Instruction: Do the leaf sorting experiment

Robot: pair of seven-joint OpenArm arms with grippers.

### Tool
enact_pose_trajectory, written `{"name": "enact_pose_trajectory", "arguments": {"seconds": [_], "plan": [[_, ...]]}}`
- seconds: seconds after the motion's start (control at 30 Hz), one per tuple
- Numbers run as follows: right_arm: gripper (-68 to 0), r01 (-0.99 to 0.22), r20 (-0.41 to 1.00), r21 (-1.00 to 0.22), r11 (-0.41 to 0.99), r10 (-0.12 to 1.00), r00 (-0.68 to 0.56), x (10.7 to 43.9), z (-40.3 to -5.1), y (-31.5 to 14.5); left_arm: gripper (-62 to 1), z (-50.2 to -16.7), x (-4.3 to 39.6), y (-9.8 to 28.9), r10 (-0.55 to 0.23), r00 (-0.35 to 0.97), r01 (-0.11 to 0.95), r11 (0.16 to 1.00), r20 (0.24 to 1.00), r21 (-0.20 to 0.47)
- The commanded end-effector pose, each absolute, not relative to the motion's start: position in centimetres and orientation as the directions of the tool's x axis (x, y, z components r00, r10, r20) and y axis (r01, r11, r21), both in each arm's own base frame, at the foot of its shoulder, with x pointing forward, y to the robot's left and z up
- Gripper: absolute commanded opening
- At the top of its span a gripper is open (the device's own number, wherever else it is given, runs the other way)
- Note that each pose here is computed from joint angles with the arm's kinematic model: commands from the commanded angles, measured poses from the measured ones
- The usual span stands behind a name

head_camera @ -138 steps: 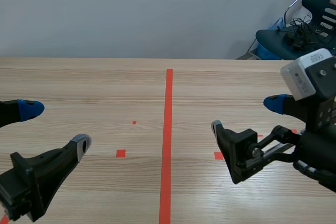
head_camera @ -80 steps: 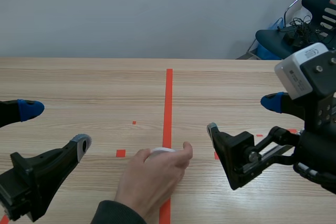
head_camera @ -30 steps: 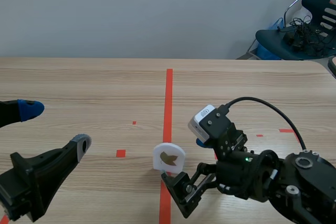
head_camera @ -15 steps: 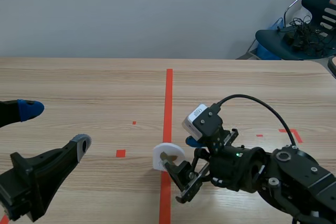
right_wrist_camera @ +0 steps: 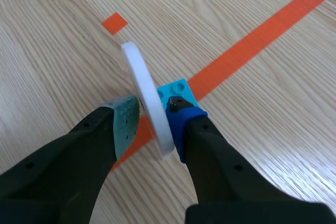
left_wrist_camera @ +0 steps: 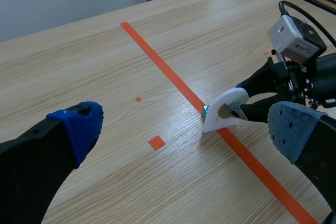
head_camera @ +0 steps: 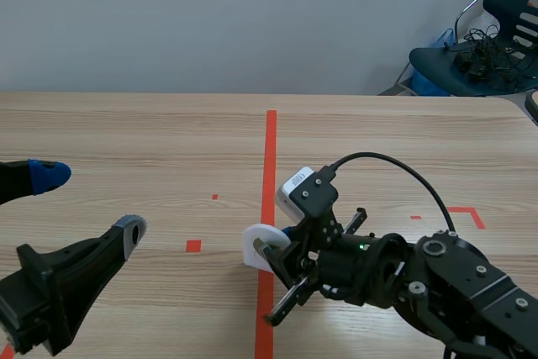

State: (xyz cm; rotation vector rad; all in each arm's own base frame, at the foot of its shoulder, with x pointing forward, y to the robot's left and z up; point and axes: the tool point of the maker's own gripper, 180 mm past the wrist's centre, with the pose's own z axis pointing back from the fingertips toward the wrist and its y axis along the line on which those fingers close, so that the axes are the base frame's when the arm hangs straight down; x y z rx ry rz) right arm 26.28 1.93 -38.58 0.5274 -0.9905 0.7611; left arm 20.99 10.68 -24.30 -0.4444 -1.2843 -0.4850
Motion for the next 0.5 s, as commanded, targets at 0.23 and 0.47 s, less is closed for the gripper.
{"name": "enact_pose_trajectory", "arguments": {"seconds": [0.23, 0.47], "plan": [[-61.2, -0.765, 0.905, 0.008, 0.645, 0.32, 0.28, 28.1, -37.0, 1.4, 1.4, -23.7, 21.0, 10.6, -0.075, 0.195, 0.572, 0.819, 0.978, -0.051], [-61.2, -0.642, 0.921, -0.021, 0.767, 0.264, 0.285, 32.3, -32.9, -4.1, 1.4, -23.7, 21.0, 10.6, -0.075, 0.195, 0.572, 0.819, 0.978, -0.051]]}}
